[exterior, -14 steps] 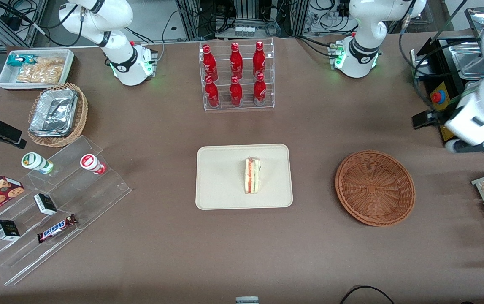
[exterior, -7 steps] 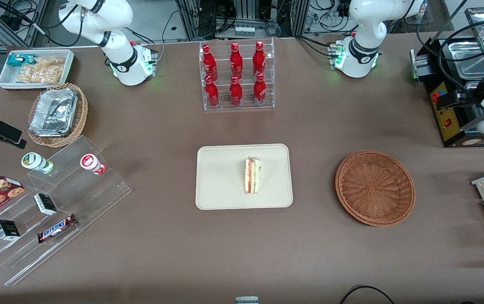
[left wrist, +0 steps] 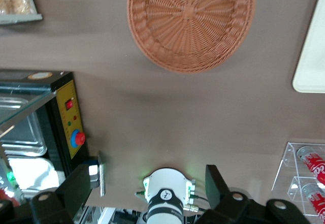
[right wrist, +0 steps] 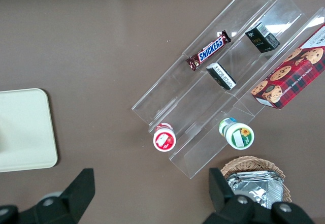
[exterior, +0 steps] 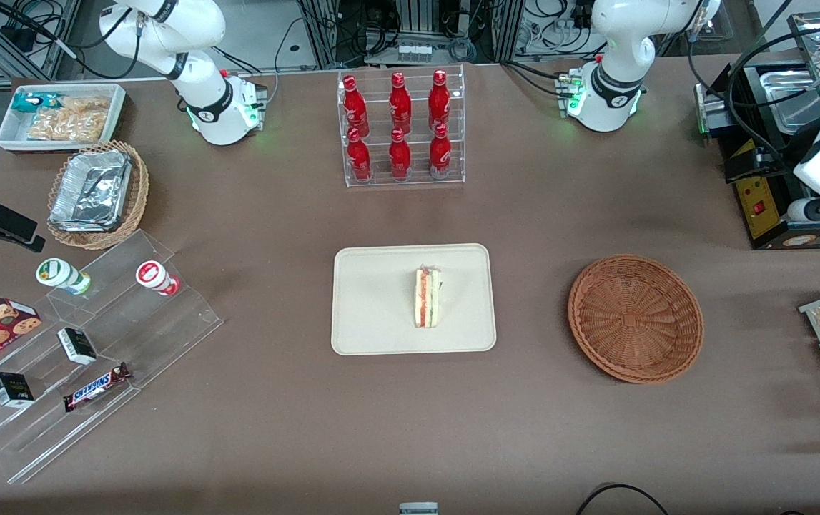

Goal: Place sandwich from basket to tray

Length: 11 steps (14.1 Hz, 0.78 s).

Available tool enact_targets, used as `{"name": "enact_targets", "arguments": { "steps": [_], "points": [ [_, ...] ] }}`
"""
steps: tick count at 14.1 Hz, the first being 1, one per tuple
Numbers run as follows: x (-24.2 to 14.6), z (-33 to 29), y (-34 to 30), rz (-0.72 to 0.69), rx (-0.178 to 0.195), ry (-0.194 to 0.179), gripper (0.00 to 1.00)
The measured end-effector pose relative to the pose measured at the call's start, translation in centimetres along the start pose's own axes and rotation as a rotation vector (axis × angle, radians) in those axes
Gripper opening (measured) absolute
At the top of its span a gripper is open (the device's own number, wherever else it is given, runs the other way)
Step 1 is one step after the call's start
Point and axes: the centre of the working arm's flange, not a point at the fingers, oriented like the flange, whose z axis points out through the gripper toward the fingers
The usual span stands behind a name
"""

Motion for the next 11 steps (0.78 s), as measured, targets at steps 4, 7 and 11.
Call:
{"name": "enact_targets", "arguments": {
  "steps": [4, 7, 11],
  "points": [
    [1.9, 0.3, 1.5, 0.030, -0.008, 0.062, 1.00],
    [2.0, 0.4, 1.6, 0.031, -0.008, 0.060, 1.00],
    [2.0, 0.4, 1.6, 0.031, -0.008, 0.061, 1.00]
  ]
}}
